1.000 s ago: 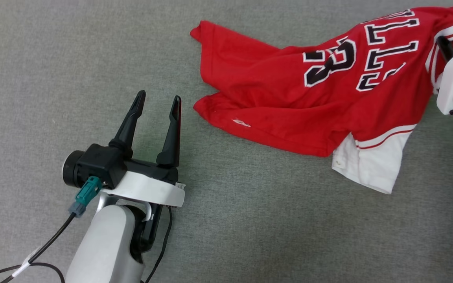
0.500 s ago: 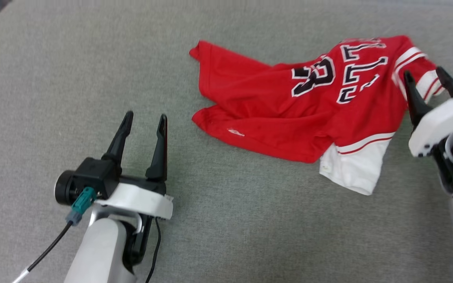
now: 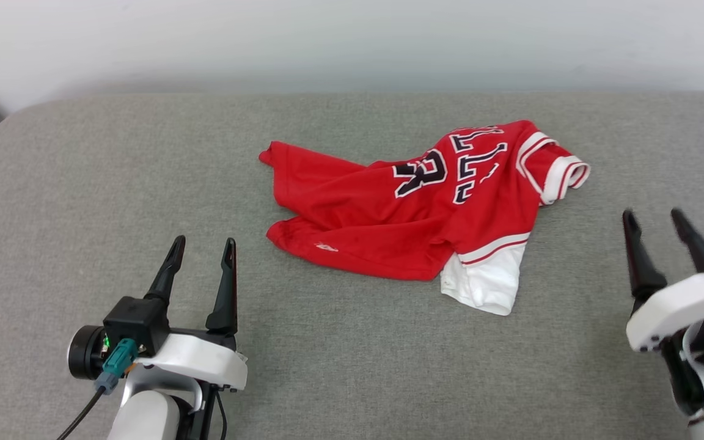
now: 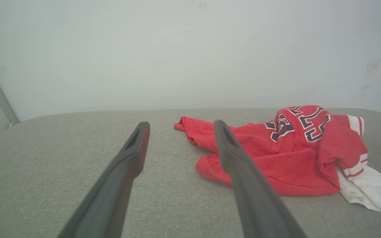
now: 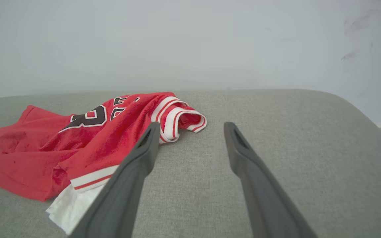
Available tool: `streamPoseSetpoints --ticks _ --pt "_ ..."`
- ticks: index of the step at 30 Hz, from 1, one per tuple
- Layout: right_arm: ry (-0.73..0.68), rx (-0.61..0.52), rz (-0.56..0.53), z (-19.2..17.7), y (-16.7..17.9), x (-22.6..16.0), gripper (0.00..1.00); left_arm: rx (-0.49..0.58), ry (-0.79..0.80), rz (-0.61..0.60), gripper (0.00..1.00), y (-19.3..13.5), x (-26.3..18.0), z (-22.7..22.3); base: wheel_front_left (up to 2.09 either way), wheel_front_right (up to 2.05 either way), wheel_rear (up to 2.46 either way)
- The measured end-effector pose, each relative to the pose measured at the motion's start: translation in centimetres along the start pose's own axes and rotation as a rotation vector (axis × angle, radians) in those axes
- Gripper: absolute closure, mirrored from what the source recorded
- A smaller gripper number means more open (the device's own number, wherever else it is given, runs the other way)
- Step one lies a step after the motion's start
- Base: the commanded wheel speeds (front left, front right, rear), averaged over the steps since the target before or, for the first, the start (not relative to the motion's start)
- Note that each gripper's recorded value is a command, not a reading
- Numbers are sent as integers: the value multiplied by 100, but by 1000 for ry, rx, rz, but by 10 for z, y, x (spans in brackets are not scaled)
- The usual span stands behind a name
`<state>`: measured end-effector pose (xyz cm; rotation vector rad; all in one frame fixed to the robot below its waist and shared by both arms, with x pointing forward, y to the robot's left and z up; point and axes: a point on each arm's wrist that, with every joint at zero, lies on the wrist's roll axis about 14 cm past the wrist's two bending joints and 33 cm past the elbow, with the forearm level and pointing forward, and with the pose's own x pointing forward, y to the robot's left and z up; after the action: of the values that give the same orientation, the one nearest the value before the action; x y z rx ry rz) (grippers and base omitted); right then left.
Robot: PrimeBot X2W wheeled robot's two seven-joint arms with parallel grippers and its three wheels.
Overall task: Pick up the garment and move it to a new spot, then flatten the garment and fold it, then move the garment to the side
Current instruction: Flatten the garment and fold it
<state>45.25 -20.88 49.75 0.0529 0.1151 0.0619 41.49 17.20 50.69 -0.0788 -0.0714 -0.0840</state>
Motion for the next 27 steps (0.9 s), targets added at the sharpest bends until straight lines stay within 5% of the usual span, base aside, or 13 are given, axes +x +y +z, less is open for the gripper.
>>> streamPoseSetpoints --ticks 9,17,27 --pt "345 52 73 -48 20 -29 0 -5 3 -16 0 -6 3 1 0 0 0" --pt "663 -31 261 -81 69 -22 0 -22 -3 -17 0 -8 15 -3 0 0 0" --pt "901 -122 409 -132 109 -1 0 -34 34 13 0 5 25 -22 0 0 0"
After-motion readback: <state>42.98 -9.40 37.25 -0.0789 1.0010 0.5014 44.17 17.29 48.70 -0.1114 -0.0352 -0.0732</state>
